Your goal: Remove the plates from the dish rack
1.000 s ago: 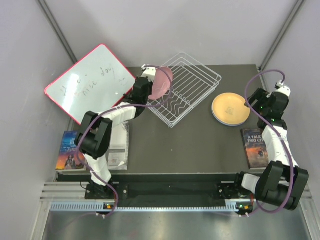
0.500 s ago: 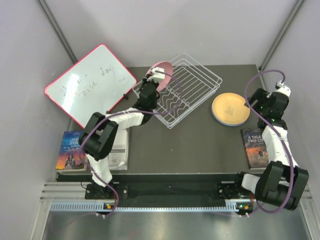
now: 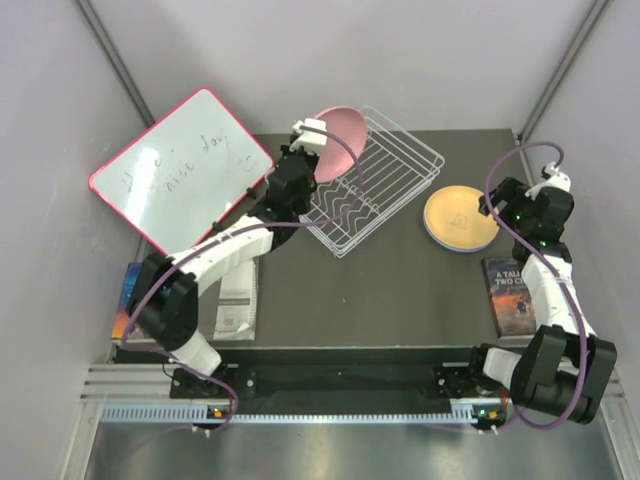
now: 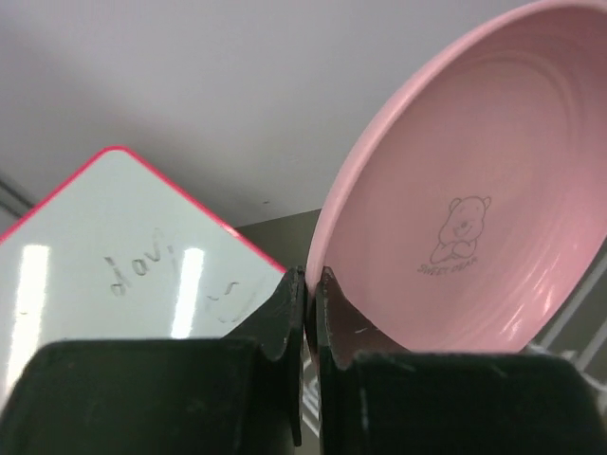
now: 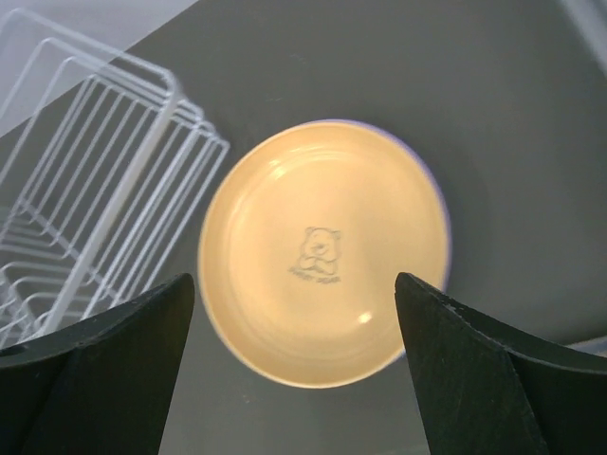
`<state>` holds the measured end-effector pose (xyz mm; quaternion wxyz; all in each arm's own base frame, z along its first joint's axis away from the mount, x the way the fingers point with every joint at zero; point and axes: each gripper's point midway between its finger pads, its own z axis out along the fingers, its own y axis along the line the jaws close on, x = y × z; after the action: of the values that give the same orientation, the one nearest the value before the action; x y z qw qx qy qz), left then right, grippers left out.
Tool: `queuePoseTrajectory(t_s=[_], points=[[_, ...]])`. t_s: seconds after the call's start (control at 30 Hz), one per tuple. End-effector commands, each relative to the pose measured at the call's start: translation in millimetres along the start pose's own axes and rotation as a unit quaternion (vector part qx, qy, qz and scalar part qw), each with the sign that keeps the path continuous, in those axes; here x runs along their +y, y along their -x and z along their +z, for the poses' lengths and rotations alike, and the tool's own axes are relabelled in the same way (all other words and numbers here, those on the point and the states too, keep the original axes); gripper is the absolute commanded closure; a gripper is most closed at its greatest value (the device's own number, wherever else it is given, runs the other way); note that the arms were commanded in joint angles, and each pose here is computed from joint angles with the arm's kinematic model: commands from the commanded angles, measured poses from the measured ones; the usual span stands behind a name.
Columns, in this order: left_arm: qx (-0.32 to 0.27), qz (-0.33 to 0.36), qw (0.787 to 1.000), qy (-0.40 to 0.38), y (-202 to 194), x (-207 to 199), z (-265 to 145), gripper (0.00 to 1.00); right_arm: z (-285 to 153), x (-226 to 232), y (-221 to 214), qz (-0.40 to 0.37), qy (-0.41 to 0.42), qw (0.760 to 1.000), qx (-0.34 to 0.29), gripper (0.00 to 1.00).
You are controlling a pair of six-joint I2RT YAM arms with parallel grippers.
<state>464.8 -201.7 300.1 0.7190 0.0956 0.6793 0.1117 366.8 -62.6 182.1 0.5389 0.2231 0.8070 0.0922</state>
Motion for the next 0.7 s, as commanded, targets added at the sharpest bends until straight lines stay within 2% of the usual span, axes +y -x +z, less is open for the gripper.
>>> queuePoseTrajectory(t_s=[0.0, 0.27, 0.3, 0.37, 0.6, 0.67], points=[[0.006, -0.142, 0.982, -0.122, 51.1, -23.5, -25.7, 1.0, -8.7, 63.5, 9.3, -0.007, 0.137, 0.99, -0.019, 0.13], [0.079, -0.22, 0.94, -0.249, 31.8, -85.6, -43.5, 1.0, -21.1, 151.3, -5.2, -0.039, 0.248, 0.968, -0.008, 0.13], [0.09, -0.221, 0.936, -0.257, 25.5, -91.9, -44.2, 1.0, -27.5, 172.8, -11.6, -0.045, 0.277, 0.96, -0.004, 0.13], [0.097, -0.237, 0.927, -0.274, 24.4, -100.1, -47.9, 1.0, -31.0, 186.4, -10.5, -0.04, 0.291, 0.956, -0.008, 0.13], [0.109, -0.248, 0.917, -0.293, 19.1, -109.8, -52.7, 1.0, -25.1, 213.9, -26.0, -0.049, 0.31, 0.949, 0.011, 0.13], [0.109, -0.251, 0.914, -0.299, 19.5, -111.7, -54.1, 1.0, -22.1, 218.3, -28.1, -0.054, 0.312, 0.948, 0.016, 0.16]])
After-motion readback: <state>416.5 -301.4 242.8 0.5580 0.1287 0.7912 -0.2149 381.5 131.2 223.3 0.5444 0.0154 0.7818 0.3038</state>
